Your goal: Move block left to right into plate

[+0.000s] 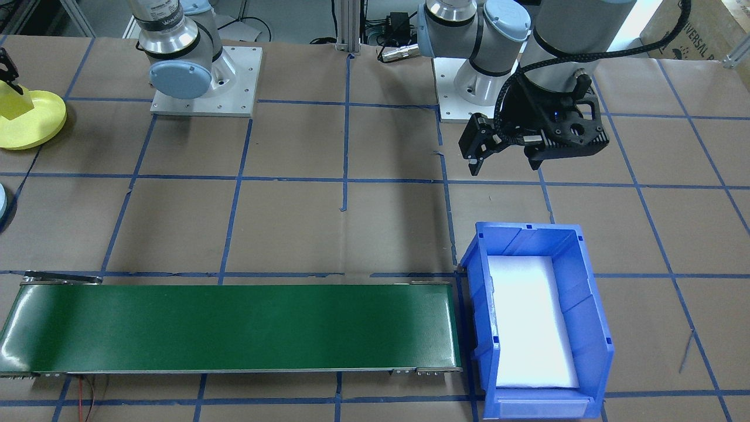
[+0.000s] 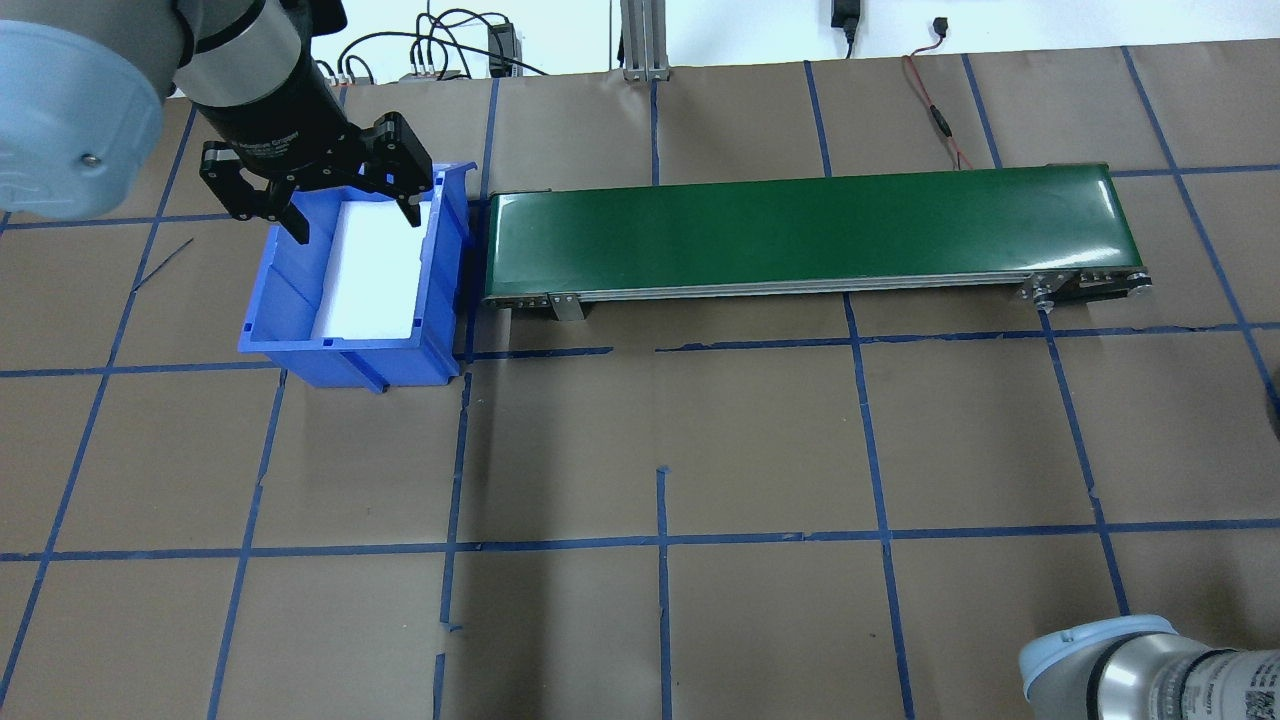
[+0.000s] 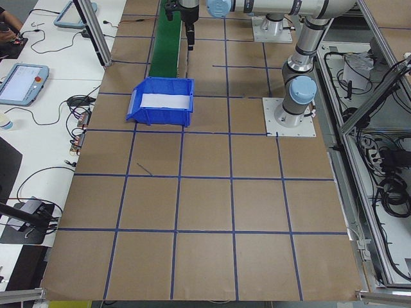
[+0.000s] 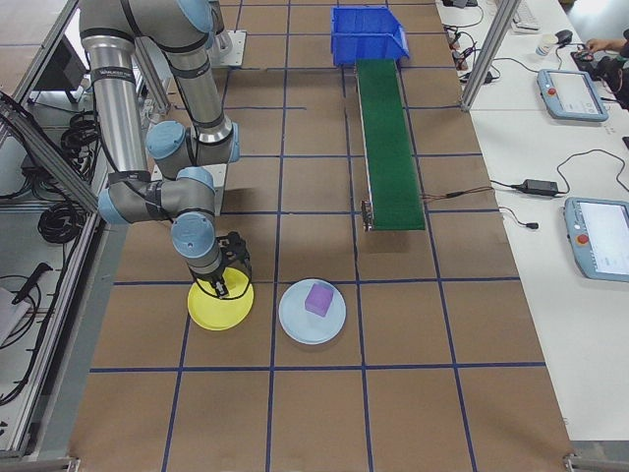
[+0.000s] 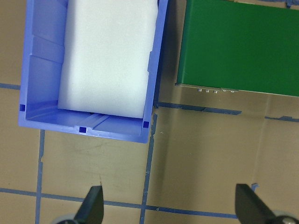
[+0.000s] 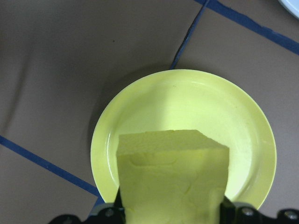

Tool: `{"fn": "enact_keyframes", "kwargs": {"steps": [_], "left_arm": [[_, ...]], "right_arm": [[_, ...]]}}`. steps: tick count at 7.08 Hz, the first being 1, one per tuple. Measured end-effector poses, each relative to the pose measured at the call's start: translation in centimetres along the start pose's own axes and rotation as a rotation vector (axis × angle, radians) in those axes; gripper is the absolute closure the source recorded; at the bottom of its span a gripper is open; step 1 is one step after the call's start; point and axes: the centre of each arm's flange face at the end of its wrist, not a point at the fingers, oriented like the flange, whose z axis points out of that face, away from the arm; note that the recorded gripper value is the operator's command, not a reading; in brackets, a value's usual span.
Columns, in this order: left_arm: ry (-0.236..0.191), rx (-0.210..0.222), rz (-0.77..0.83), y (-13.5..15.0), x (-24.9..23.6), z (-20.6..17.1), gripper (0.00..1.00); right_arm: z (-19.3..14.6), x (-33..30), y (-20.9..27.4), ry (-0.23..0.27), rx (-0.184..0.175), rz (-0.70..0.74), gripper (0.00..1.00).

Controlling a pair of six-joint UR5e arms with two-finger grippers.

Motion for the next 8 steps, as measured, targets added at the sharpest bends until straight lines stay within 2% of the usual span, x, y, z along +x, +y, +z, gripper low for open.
{"fn": "enact_keyframes", "kwargs": {"steps": [2,4,5,6,8], "left_arm": [[0.000,0.000,0.000,0.0,0.0,0.0,0.00],[0.001,-0.001,0.000,0.0,0.0,0.0,0.00],[0.002,-0.001,0.000,0.0,0.0,0.0,0.00],[0.003,-0.001,0.000,0.0,0.0,0.0,0.00],[0.005,-0.001,0.000,0.0,0.0,0.0,0.00]], "right_arm": [[0.2,0.1,0.1,0.003,0.016,0.015,0.00],[-1.1,0.7,-1.0,0.032,0.004,0.035,0.00],[-2.9,1.6,-4.0,0.069,-0.013,0.023,0.00],[-5.0,2.3,-9.0,0.113,-0.029,0.001,0.00],[-9.3,1.0,-21.6,0.204,-0.022,-0.019,0.00]]}}
